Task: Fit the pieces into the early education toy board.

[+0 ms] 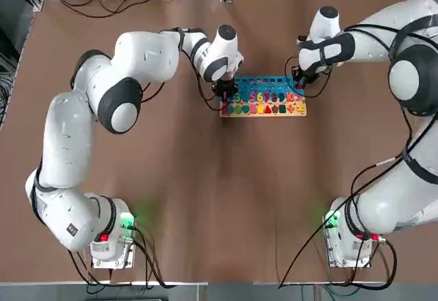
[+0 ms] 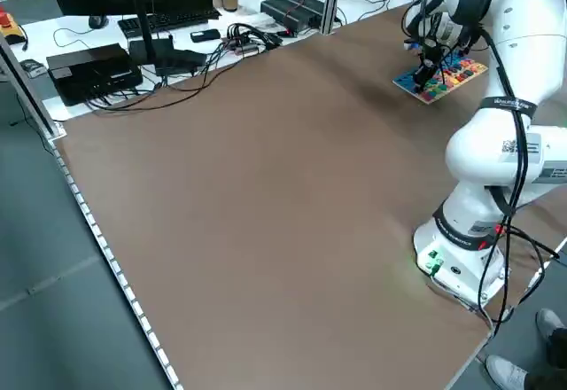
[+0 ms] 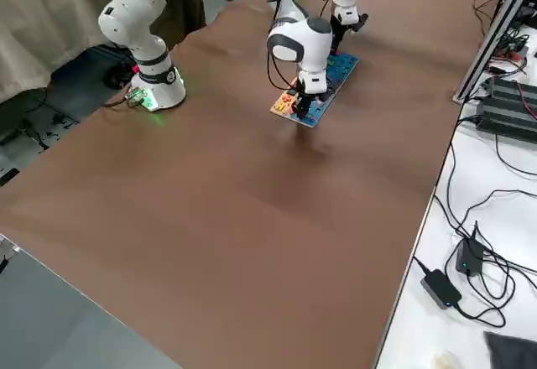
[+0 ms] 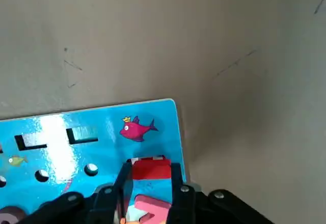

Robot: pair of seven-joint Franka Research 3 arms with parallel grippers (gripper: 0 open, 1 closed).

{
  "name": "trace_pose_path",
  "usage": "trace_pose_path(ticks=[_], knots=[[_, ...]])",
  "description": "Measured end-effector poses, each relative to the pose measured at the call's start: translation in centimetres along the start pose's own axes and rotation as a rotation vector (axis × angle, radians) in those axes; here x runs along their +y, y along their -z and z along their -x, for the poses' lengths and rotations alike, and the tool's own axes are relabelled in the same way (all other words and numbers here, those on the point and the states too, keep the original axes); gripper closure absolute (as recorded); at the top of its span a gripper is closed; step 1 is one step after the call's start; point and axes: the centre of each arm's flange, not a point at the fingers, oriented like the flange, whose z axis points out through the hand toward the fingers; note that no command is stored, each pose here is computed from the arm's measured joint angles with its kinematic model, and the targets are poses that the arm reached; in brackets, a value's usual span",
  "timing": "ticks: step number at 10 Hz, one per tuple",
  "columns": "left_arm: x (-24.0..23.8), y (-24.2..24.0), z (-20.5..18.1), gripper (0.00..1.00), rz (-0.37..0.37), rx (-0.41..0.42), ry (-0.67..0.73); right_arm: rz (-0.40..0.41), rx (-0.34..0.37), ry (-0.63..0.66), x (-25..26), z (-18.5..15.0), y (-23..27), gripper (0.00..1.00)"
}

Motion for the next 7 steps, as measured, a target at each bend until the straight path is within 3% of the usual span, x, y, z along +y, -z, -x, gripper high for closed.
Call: trace_pose_path(ticks=[7], knots=[[-0.06, -0.28, -0.29, 0.86, -0.003, -0.001, -0.002, -0.005, -0.005, 0.003, -0.7, 0.09, -0.46, 0.65]])
